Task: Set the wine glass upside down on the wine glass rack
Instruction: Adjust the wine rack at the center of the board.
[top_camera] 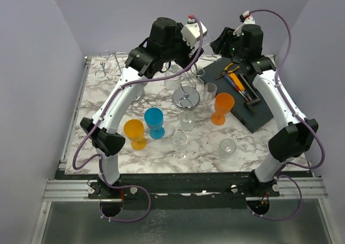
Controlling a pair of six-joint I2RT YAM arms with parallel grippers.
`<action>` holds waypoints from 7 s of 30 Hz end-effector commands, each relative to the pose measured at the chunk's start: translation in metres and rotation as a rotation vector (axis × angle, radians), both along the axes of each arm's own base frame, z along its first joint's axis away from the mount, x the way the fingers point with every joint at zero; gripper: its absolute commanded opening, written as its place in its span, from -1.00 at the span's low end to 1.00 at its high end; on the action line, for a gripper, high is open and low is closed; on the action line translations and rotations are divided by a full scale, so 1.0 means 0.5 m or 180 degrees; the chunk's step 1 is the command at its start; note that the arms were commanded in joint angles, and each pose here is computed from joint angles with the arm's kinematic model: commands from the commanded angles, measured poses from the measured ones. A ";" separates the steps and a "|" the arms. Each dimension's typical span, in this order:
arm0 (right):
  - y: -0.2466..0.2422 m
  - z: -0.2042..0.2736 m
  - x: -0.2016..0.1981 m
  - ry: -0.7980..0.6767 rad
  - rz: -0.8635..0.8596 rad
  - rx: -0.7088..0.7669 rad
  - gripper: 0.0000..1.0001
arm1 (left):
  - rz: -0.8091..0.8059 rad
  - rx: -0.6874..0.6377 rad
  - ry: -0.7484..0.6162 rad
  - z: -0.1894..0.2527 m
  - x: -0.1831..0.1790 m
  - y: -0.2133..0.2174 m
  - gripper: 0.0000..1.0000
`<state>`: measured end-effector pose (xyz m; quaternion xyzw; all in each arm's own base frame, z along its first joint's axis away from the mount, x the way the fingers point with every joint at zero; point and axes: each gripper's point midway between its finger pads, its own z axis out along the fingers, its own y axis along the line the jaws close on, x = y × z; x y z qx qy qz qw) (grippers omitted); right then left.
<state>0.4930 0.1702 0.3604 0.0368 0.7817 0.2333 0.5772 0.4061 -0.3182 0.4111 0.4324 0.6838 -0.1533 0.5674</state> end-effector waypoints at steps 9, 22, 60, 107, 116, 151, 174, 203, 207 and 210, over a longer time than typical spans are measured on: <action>0.014 -0.031 -0.040 0.0171 0.0103 0.0171 -0.08 | 0.0645 -0.0304 0.0309 -0.041 0.072 -0.019 0.54; 0.046 -0.082 -0.109 0.0373 0.0214 0.0244 -0.30 | 0.0973 -0.0164 0.0116 -0.059 0.126 -0.005 0.14; 0.000 -0.029 -0.028 0.0337 -0.0088 0.0184 0.26 | 0.1023 -0.0351 -0.0120 0.043 0.073 0.053 0.62; 0.034 -0.130 -0.028 0.0641 -0.0062 0.0662 -0.60 | 0.1347 -0.1070 0.0924 -0.052 0.200 0.172 0.46; 0.033 -0.125 -0.030 0.0609 -0.0040 0.0648 -0.59 | 0.1423 -0.1081 0.1107 -0.096 0.217 0.176 0.09; 0.146 -0.152 -0.039 0.0806 0.0351 0.0702 -0.69 | 0.1694 -0.1284 0.0574 -0.005 0.255 0.221 -1.00; 0.136 -0.197 -0.059 0.0945 0.0194 0.0580 -0.74 | 0.1381 -0.1533 0.0182 0.138 0.177 0.185 -1.00; 0.215 -0.269 -0.067 0.1291 0.0300 0.0745 -0.74 | 0.1765 -0.1346 -0.0300 0.175 0.188 0.223 -1.00; 0.208 -0.276 -0.064 0.1303 0.0210 0.0721 -0.74 | 0.1798 -0.1249 -0.0305 0.158 0.199 0.228 -1.00; 0.197 -0.276 -0.059 0.1271 0.0109 0.0688 -0.71 | 0.1846 -0.1132 -0.0286 0.133 0.209 0.233 -0.96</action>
